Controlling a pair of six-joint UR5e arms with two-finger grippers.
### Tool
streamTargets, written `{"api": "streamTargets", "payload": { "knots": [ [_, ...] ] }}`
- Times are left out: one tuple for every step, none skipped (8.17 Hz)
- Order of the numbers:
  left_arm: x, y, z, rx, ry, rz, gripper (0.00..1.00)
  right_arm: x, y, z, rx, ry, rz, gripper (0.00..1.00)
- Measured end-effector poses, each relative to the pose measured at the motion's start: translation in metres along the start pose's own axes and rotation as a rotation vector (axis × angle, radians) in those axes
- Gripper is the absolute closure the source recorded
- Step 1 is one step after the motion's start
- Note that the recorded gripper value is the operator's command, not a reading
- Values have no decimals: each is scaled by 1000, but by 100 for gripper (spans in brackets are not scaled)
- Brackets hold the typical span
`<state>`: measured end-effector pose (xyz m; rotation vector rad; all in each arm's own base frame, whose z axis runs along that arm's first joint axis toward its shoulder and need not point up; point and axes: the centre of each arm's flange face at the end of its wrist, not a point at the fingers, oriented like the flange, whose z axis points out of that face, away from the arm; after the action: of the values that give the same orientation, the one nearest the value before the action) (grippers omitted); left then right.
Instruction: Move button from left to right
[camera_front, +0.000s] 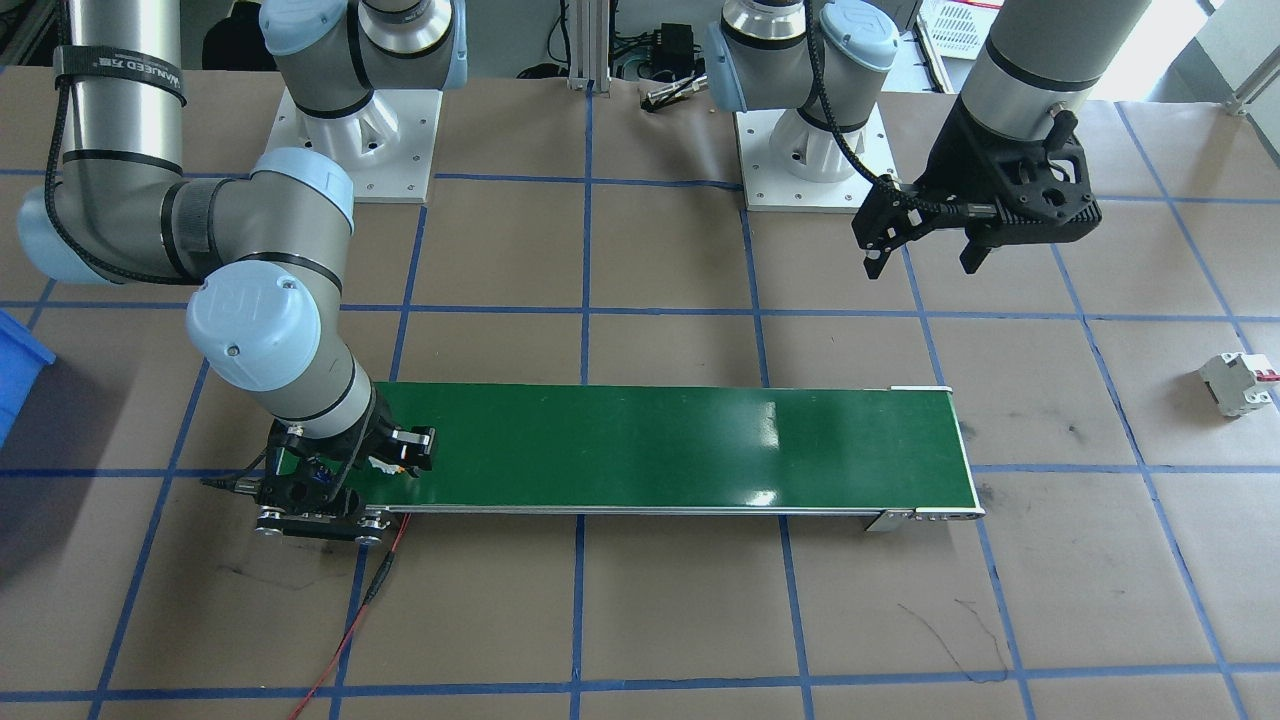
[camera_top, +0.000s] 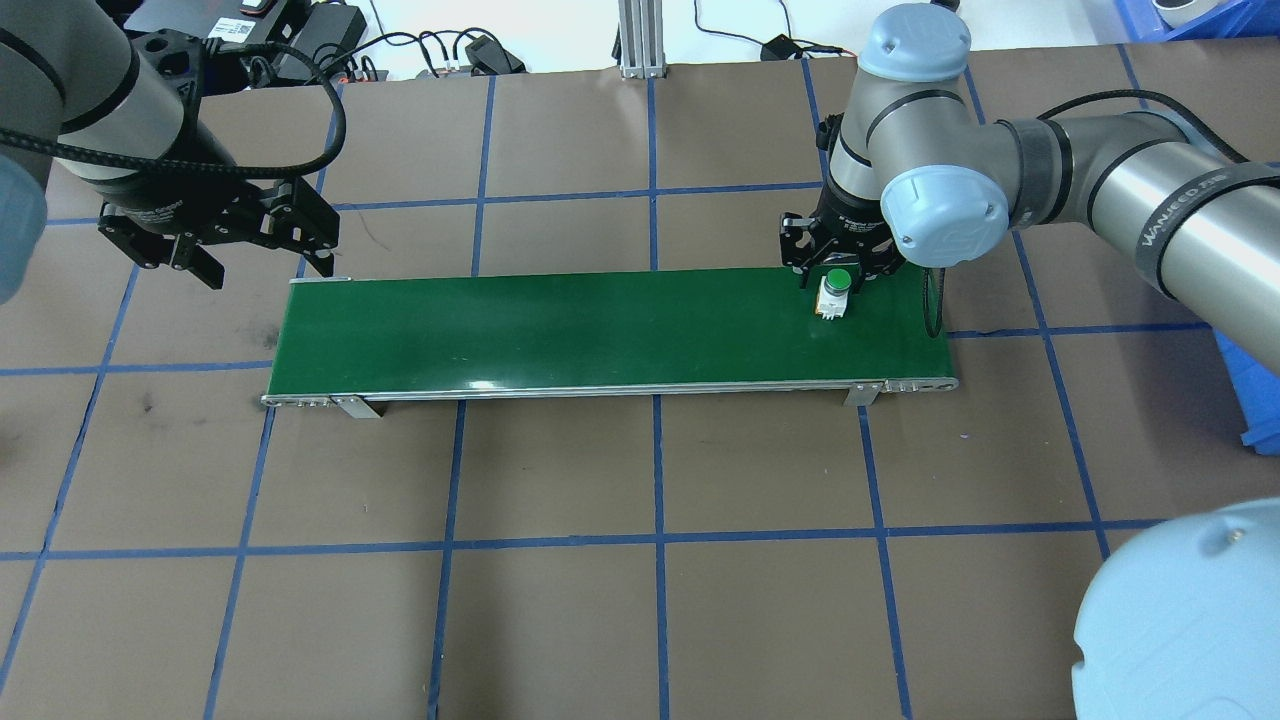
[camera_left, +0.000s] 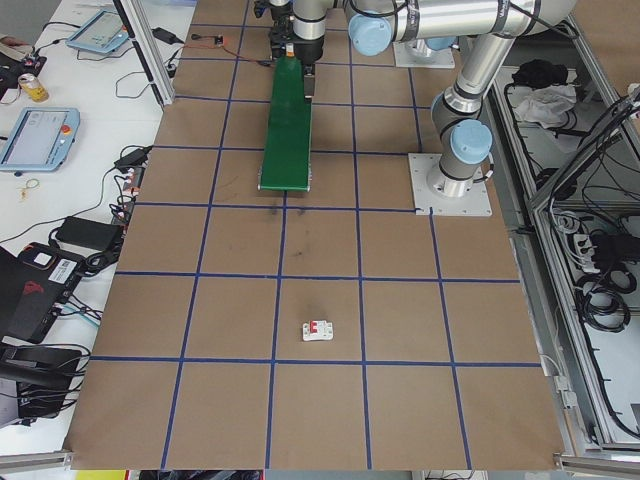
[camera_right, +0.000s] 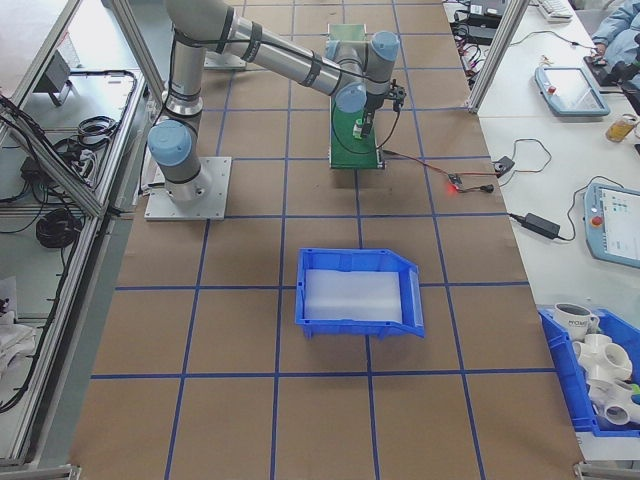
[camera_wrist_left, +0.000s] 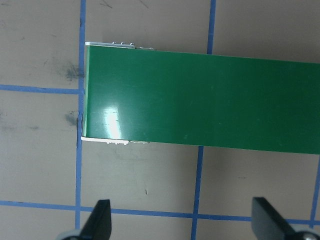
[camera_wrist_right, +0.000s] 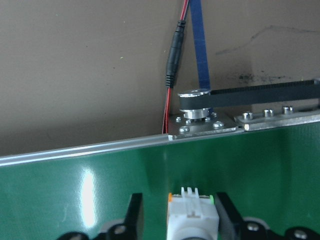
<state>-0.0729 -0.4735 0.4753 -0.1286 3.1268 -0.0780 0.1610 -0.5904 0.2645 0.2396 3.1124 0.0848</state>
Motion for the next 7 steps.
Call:
{"api": "streamTargets", "payload": {
  "knots": [
    [0,0,0,2,0,0,0,2,0,1,-1,16,-17,82],
    [0,0,-1,5,1,1,0,3,0,1,-3,24,-50,81],
    [0,-1,-1,6,1,1,0,4,-2,-1,-3,28,-107,80],
    [0,-1,-1,7,1,1,0,9,-8,-10,5,35,-161,79],
    [0,-1,-2,11,1,1,0,19,-17,-25,10,41,-206,78],
    [0,0,-3,15,2,-1,0,33,-28,-45,16,47,-247,77],
    [0,-1,-2,13,2,-1,0,51,-36,-63,25,55,-301,77]
  ]
}}
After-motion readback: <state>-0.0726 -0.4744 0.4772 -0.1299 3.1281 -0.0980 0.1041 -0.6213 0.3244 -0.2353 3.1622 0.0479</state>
